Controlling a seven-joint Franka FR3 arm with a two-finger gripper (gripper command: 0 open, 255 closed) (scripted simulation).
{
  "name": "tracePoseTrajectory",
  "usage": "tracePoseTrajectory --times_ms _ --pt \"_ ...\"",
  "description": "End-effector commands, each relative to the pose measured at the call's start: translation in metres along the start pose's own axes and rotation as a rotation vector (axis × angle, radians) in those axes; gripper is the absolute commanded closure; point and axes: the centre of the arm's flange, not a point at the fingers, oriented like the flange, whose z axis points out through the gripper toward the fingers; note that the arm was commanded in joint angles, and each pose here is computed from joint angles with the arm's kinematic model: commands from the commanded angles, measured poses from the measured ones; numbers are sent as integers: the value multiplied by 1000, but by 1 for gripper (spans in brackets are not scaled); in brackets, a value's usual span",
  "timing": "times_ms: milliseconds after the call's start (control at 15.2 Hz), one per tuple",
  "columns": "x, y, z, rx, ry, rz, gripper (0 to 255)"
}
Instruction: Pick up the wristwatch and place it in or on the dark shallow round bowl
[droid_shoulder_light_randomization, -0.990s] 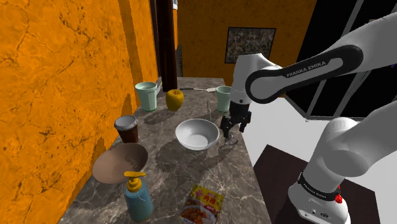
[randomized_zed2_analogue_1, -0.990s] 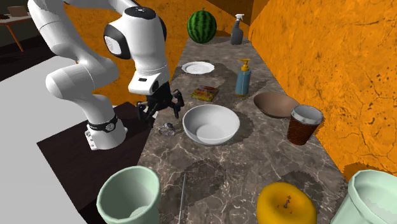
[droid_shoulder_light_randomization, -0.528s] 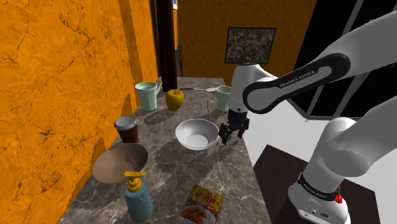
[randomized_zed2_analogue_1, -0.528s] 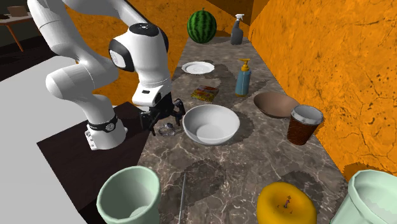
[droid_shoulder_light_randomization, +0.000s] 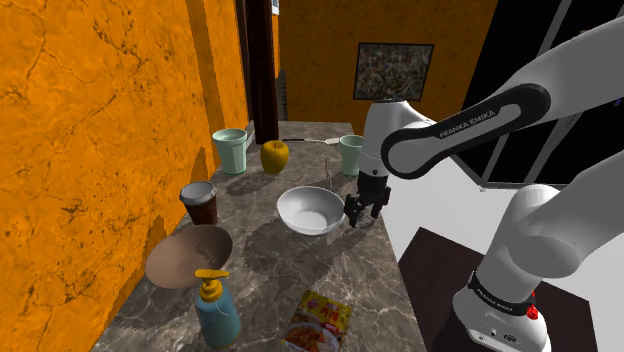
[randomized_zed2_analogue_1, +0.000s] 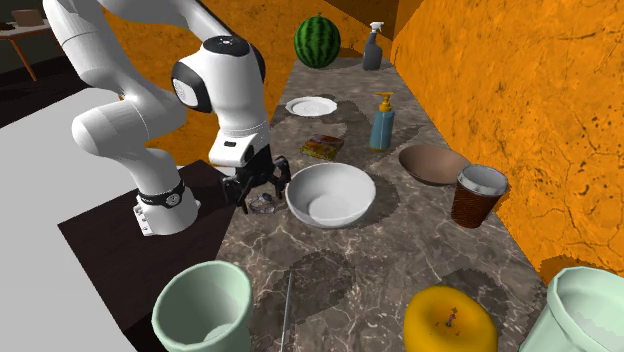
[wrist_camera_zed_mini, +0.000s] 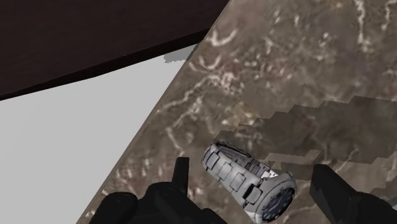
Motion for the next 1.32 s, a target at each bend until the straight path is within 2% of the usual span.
tracePoseTrajectory --times_ms 0,528,1254 --pt "-1 1 5 -6 -9 3 255" --pt "-1 1 5 -6 -9 3 255" --pt "-3 -3 -53 -6 -9 3 255"
